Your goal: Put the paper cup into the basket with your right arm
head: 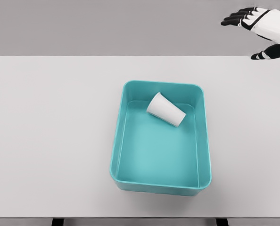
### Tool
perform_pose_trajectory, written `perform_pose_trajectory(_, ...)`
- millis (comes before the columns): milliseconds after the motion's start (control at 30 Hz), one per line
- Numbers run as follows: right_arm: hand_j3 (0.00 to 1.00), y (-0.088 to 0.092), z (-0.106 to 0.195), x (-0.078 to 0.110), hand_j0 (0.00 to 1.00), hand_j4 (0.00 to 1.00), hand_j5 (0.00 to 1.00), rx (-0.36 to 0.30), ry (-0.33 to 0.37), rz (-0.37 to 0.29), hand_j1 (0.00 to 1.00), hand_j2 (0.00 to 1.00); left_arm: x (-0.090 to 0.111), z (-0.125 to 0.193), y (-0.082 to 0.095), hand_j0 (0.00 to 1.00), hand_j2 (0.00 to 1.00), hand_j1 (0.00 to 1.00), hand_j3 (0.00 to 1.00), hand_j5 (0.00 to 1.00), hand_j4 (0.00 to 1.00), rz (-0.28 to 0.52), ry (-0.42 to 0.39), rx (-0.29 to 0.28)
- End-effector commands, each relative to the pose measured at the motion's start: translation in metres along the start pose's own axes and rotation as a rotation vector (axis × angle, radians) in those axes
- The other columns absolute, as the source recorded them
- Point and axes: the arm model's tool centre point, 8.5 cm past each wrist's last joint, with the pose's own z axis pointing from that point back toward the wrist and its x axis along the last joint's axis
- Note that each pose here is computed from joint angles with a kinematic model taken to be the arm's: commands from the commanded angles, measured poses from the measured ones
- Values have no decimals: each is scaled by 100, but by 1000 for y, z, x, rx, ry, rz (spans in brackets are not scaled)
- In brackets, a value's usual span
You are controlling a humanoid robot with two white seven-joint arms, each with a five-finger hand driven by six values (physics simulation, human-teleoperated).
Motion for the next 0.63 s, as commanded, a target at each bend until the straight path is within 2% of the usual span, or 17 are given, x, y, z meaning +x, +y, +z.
perform_pose_trajectory(0,100,19,4,-3,100,100,100,131,25,131,100,100,0,0,0,100,100,100,100,100,100,0,0,0)
perform_pose_trajectory(100,100,52,-2,7,100,100,100,214,-17,99,100,100,0,0,0,100,100,100,100,100,100,0,0,0)
perform_pose_trajectory(267,100,56,5,5,100,100,100,235,-5,96,100,100,0,0,0,100,100,100,100,100,100,0,0,0)
perform_pose_trajectory(600,100,76,6,9,100,100,100,287,-18,74,100,100,-4,0,0,100,100,100,100,100,100,3,8,0)
